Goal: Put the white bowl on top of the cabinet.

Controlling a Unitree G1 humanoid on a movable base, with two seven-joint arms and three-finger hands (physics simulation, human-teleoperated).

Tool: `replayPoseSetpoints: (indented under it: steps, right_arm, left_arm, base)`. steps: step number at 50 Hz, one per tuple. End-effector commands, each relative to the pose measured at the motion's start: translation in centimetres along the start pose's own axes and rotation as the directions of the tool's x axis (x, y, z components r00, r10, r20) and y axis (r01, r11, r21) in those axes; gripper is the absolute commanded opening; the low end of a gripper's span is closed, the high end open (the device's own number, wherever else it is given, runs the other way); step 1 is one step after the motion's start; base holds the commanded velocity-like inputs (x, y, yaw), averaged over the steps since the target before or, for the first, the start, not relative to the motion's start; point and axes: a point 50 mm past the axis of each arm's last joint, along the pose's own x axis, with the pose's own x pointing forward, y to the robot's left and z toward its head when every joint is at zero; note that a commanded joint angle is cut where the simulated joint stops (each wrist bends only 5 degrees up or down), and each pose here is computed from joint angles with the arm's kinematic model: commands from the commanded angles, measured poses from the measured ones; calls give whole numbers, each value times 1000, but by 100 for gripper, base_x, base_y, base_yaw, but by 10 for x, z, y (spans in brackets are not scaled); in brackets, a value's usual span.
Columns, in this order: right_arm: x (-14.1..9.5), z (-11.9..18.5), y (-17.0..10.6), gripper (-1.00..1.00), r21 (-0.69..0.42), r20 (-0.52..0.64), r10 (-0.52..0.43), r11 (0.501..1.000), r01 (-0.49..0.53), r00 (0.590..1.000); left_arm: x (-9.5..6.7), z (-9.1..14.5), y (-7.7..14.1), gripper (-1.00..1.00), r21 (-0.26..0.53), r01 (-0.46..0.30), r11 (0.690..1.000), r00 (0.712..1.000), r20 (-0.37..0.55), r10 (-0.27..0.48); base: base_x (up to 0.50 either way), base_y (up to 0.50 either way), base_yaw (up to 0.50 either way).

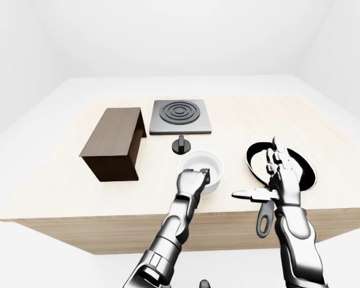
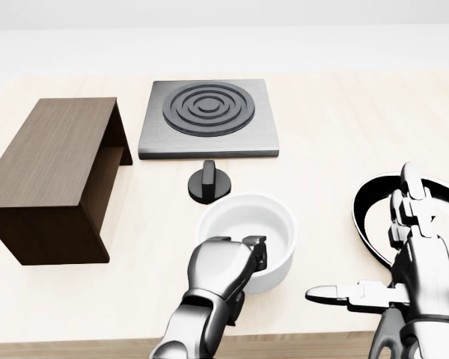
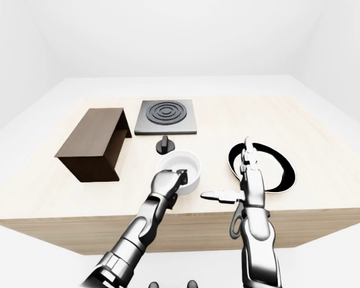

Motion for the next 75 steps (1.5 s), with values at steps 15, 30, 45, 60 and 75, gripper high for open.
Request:
replayPoseSetpoints:
  steps: [15,30,45,60,75]
  right_arm:
    - [-1,-5,6,100,-8,-23,17,1000,-17,1000]
    - [-1,-6,9,100,-10,-26,25,1000,-25,999]
    - [-1,-8,10,100,-12,-28,29,1000,-29,999]
    - [-1,-7,12,100,-15,-28,31,999,-31,999]
    - [-2,-8,13,100,-18,-29,35,999,-36,999]
  left_arm:
    - [2,8,46,-100,78,-100,992,994,45,96]
    - [2,14,82,-100,152,-129,980,991,61,121]
    - [0,11,120,-100,209,-161,965,987,39,157]
    - [-3,5,151,-100,240,-192,952,981,17,194]
    - [-3,-2,175,-100,269,-212,940,975,-9,222]
  base:
    - [0,0,0]
    - [0,0,0]
    - [0,0,0]
    - [0,0,0]
    - [0,0,0]
